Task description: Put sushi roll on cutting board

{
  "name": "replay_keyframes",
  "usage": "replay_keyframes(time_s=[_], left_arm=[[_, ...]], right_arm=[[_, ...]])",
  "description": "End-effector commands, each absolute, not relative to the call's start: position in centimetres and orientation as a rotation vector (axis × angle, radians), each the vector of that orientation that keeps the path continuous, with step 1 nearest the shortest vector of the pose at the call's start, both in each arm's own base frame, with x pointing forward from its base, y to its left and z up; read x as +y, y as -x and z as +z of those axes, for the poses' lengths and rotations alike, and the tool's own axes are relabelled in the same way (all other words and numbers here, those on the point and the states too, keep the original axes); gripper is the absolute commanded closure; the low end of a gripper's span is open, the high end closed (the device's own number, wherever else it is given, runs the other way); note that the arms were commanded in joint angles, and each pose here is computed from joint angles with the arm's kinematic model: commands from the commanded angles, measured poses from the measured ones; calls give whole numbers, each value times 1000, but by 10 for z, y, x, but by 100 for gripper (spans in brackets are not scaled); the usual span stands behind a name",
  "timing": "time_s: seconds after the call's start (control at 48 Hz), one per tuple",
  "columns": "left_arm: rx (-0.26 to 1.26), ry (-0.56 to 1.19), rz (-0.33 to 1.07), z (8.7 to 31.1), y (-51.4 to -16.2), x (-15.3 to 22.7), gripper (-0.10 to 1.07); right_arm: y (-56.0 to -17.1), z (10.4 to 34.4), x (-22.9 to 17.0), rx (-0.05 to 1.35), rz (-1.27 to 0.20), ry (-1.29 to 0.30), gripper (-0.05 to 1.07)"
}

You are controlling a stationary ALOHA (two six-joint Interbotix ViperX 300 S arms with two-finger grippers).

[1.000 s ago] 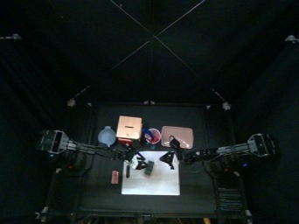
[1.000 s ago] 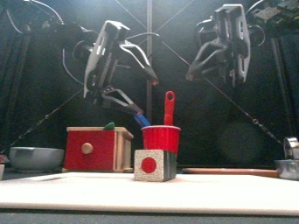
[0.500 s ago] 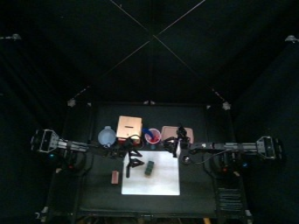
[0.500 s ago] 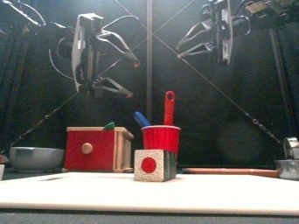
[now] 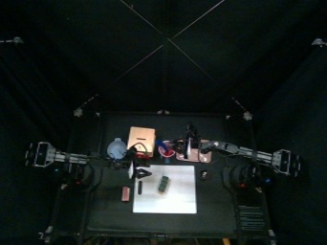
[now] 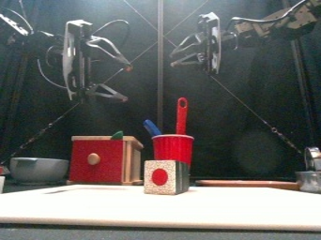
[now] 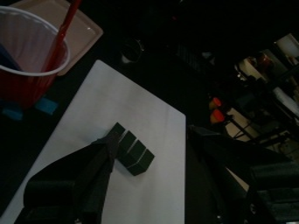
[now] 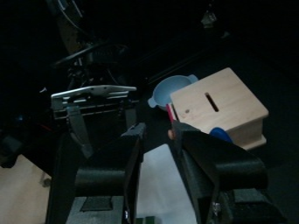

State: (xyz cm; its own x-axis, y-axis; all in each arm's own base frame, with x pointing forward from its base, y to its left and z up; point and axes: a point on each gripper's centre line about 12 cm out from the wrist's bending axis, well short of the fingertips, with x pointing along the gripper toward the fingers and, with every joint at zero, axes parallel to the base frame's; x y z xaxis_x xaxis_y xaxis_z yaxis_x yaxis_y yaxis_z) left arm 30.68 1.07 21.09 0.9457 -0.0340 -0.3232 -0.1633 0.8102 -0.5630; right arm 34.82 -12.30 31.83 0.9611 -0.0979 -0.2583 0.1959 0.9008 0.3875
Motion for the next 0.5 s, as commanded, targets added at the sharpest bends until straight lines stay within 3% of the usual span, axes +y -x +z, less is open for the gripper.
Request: replay_keyframes(time_s=[0.0, 0.229, 0.479], left_arm=[[303, 629, 66, 218, -308, 12, 1], [323, 635, 78, 210, -303, 13, 1], [327, 646, 94, 206, -301, 16, 1]], right_arm=[[-351, 328, -131, 212, -153, -424, 30], [-352, 312, -130, 269, -118, -496, 30], [-350, 319, -134, 363, -57, -515, 30]])
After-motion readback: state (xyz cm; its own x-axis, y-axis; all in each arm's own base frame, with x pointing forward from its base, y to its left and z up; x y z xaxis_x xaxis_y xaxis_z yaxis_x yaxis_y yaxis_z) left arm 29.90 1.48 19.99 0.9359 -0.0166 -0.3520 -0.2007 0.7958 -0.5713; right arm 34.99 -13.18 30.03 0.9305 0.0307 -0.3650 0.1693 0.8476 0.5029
